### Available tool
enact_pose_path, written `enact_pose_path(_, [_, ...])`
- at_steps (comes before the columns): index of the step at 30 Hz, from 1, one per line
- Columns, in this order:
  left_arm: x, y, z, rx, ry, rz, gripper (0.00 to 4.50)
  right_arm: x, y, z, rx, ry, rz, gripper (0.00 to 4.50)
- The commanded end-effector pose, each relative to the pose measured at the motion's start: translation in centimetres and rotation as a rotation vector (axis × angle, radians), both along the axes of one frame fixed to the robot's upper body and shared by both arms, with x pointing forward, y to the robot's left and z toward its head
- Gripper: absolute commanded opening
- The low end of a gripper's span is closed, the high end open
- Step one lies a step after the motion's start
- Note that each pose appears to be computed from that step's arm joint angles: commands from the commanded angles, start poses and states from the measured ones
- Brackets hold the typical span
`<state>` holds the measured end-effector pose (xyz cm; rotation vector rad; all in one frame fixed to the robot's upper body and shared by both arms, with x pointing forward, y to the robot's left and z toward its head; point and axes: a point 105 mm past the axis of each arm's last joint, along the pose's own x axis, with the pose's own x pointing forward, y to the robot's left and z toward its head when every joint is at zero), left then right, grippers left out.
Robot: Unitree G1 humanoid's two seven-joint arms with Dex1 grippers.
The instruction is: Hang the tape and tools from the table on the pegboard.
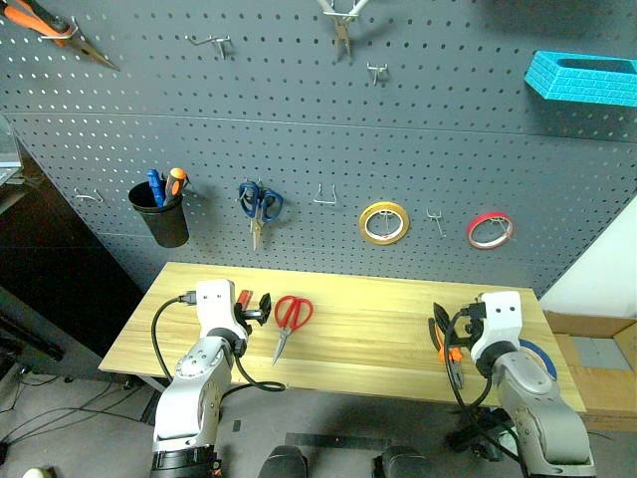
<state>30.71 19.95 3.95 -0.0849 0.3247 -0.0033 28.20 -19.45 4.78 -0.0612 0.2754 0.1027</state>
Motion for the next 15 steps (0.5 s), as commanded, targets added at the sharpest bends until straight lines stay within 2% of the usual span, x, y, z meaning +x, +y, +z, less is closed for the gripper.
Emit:
enact_pose_path(1, [0.6,-0.9,2.0,0.008,-0.077,-0.043,4.47,0.0,-0.9,0.6,-0.032,-0.023,-0.014,4.50])
enact_pose_path(4, [1.2,-2.3,2.3,0.038,-0.087,-0.135,4.47,-0.1,-1.6,0.3,-0.048,0.002,-0.018,4.50])
enact_pose_path(8, [2.3,-7.1,3.4,0.059,-0.118,-0.422,4.47,-0.2,-3.4,-0.7,-0.069,0.081,-0.034,4.50])
enact_pose_path(15, [2.0,-15.0,4.7,0.080,-0.164,-0.862,4.47,-0.4,-7.2,-2.1,-0.091,0.206,-0.065,4.50])
